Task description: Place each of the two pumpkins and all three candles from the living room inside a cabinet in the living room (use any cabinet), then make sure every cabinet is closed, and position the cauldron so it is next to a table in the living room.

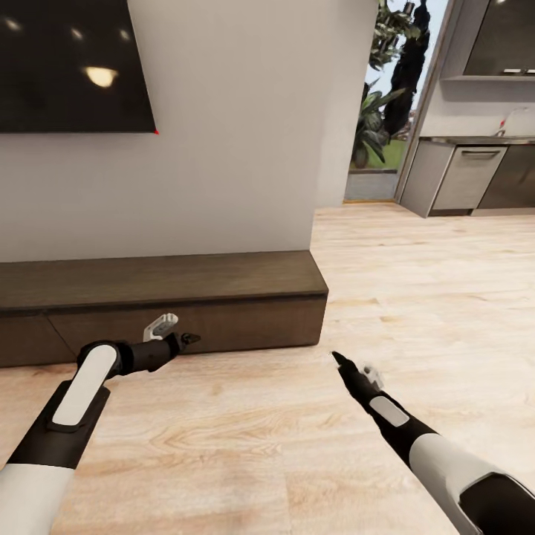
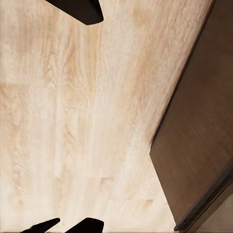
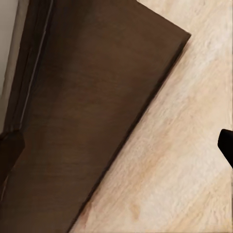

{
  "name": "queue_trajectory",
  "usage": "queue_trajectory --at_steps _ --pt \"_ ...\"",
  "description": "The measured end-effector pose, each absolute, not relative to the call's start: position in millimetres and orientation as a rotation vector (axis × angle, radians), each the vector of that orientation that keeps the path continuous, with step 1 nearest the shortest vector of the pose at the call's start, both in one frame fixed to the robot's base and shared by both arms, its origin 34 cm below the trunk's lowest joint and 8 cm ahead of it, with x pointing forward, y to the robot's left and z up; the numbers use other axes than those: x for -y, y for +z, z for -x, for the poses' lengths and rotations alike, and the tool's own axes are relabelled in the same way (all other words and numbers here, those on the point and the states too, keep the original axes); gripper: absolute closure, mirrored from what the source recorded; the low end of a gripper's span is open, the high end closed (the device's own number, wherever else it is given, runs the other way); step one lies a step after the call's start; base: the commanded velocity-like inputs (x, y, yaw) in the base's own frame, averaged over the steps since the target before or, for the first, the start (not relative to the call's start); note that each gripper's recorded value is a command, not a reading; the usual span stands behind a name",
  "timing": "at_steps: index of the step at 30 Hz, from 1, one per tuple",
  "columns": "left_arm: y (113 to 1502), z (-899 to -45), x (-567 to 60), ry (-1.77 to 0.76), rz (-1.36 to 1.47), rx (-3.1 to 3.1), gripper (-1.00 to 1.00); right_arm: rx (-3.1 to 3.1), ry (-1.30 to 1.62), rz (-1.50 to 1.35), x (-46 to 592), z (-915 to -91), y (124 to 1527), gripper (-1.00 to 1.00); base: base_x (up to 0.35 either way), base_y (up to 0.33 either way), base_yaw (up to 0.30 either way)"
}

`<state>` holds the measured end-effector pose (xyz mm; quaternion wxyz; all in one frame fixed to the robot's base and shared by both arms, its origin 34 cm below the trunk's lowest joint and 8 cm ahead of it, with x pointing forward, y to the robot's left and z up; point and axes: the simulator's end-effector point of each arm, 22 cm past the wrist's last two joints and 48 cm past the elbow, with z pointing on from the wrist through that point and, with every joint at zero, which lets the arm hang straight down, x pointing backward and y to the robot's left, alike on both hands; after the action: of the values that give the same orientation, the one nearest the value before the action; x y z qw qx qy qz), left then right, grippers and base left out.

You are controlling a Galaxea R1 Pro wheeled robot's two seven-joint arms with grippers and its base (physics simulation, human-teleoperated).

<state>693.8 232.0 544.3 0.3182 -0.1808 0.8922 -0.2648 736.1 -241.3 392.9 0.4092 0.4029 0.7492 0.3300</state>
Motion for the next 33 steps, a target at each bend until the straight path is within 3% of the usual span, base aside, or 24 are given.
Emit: queue_trajectory --at_steps 13,33 --pt "544.3 -693.1 -230.2 -0.707 0.474 -2.349 -1.00 -1.722 0.983 -1.055 244.0 -746.6 421.2 -1.00 0.000 0.000 0.000" --pt "543.9 -692.5 -226.3 -0.711 0.466 -2.352 -1.00 -1.721 0.933 -1.025 279.2 -746.7 424.1 -1.00 0.000 0.000 0.000"
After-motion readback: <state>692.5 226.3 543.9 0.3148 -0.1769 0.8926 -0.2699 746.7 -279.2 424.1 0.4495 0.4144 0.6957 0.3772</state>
